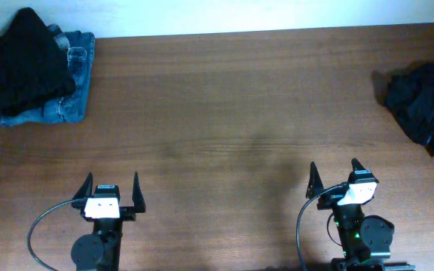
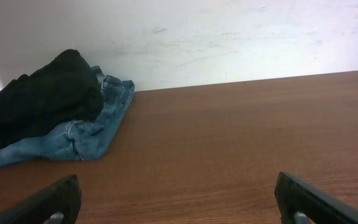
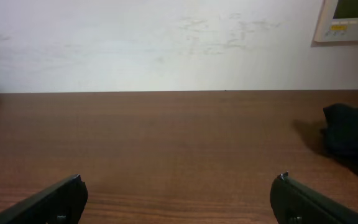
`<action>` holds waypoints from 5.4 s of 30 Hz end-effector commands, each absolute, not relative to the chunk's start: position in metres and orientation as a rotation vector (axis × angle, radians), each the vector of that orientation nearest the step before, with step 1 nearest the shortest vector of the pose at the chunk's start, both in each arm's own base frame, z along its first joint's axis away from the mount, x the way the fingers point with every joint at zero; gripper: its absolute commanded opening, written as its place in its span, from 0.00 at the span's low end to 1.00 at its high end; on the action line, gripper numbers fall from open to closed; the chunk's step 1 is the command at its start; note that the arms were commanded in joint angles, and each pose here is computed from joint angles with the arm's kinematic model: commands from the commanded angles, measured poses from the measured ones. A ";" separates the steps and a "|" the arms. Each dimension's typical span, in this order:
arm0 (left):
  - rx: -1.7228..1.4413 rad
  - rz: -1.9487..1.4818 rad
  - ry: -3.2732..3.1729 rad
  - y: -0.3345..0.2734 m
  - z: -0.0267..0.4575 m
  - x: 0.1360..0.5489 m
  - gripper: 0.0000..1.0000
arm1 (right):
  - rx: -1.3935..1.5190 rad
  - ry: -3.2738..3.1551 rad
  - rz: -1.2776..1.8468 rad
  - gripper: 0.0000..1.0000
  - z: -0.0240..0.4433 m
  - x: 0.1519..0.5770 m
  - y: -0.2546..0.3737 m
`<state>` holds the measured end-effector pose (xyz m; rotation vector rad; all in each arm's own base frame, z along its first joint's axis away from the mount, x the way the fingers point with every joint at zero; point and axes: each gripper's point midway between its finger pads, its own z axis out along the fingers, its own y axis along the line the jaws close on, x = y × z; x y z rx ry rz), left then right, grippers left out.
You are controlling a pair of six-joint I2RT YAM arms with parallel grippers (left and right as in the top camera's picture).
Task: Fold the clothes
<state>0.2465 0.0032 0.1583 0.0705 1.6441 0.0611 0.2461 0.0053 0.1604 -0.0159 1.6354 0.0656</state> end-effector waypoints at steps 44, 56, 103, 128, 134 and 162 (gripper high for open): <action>0.085 0.066 1.642 0.003 0.158 0.246 0.99 | -0.012 1.641 0.069 0.99 0.158 0.246 0.006; 0.085 0.066 1.642 0.003 0.158 0.246 0.99 | -0.012 1.641 0.069 0.99 0.158 0.246 0.006; 0.085 0.066 1.642 0.003 0.158 0.246 0.99 | -0.392 1.280 0.499 0.99 0.240 0.210 0.090; 0.085 0.066 1.642 0.003 0.158 0.246 0.99 | 0.255 1.908 -0.245 0.99 0.323 0.331 -0.099; 0.085 0.066 1.642 0.003 0.158 0.246 0.99 | 0.405 2.111 -0.059 0.99 0.299 0.366 -0.172; 0.085 0.066 1.643 0.003 0.158 0.246 0.99 | 0.977 2.249 -0.110 0.99 0.143 0.328 -0.363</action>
